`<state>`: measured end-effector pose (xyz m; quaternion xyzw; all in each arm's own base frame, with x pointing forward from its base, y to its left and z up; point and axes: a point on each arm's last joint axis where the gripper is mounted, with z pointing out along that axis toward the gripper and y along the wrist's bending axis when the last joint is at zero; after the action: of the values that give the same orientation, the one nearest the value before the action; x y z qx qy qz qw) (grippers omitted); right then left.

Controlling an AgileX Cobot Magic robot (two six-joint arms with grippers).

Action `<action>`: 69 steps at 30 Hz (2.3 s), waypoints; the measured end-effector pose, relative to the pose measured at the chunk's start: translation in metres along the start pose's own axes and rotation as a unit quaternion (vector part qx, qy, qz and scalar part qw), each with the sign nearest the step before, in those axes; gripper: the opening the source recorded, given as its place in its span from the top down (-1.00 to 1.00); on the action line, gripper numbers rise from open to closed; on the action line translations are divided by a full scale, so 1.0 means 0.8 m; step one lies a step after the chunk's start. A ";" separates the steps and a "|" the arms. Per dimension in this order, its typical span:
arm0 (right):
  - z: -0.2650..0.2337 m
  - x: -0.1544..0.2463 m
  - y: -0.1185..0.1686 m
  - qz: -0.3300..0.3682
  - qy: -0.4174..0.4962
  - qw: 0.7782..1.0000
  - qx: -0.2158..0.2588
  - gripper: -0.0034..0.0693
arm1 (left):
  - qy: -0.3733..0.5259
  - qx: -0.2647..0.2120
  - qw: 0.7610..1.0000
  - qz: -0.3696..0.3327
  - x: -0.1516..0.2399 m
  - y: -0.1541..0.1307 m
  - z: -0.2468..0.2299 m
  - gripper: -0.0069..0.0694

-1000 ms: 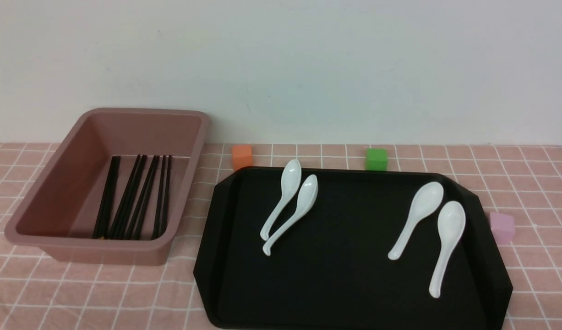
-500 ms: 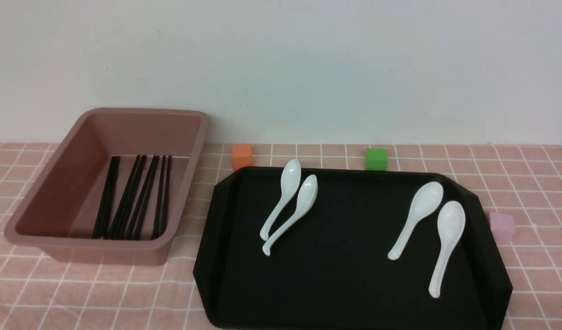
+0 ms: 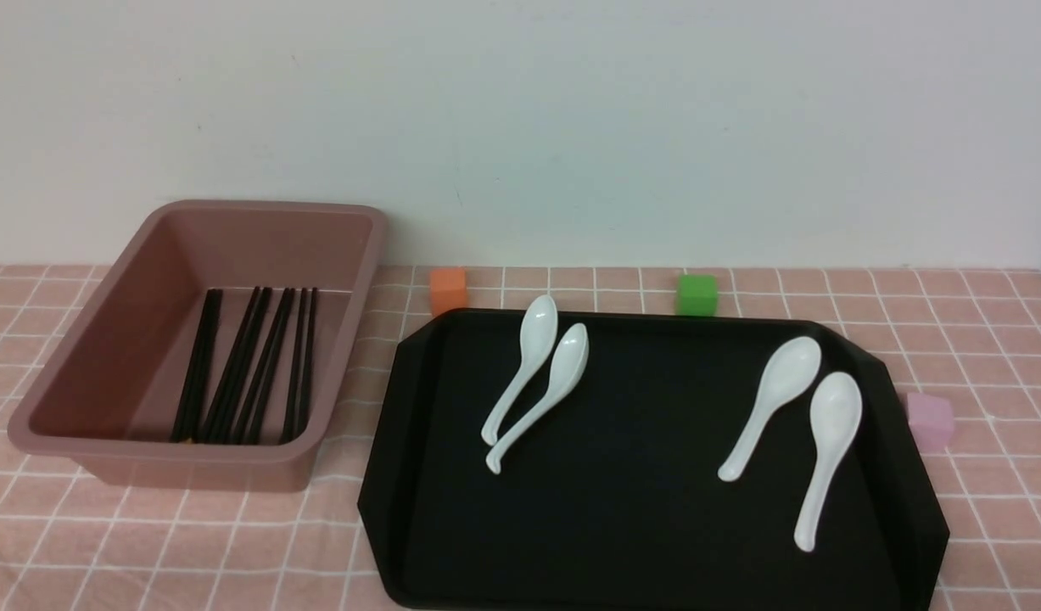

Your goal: On pink tablecloth take chopsticks from black tray and put them in box.

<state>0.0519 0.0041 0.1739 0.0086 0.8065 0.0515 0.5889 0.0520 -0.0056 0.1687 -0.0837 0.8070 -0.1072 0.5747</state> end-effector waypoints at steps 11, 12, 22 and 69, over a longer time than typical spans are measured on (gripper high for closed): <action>0.000 0.000 0.000 0.000 0.000 1.000 0.000 0.25 | 0.000 0.000 1.000 0.000 0.000 0.000 0.000 0.85; 0.000 0.000 0.000 0.000 0.000 1.000 0.000 0.25 | 0.000 0.000 1.000 0.000 0.000 0.000 0.000 0.84; 0.000 0.000 0.000 0.000 0.000 1.000 0.000 0.25 | 0.000 0.000 1.000 0.000 0.000 0.000 0.000 0.82; 0.000 0.000 0.000 0.000 0.000 1.000 0.000 0.25 | 0.000 0.000 1.000 0.000 0.000 0.000 0.000 0.69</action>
<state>0.0519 0.0041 0.1739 0.0086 0.8065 0.0515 0.5889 0.0520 -0.0056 0.1687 -0.0837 0.8070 -0.1072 0.5747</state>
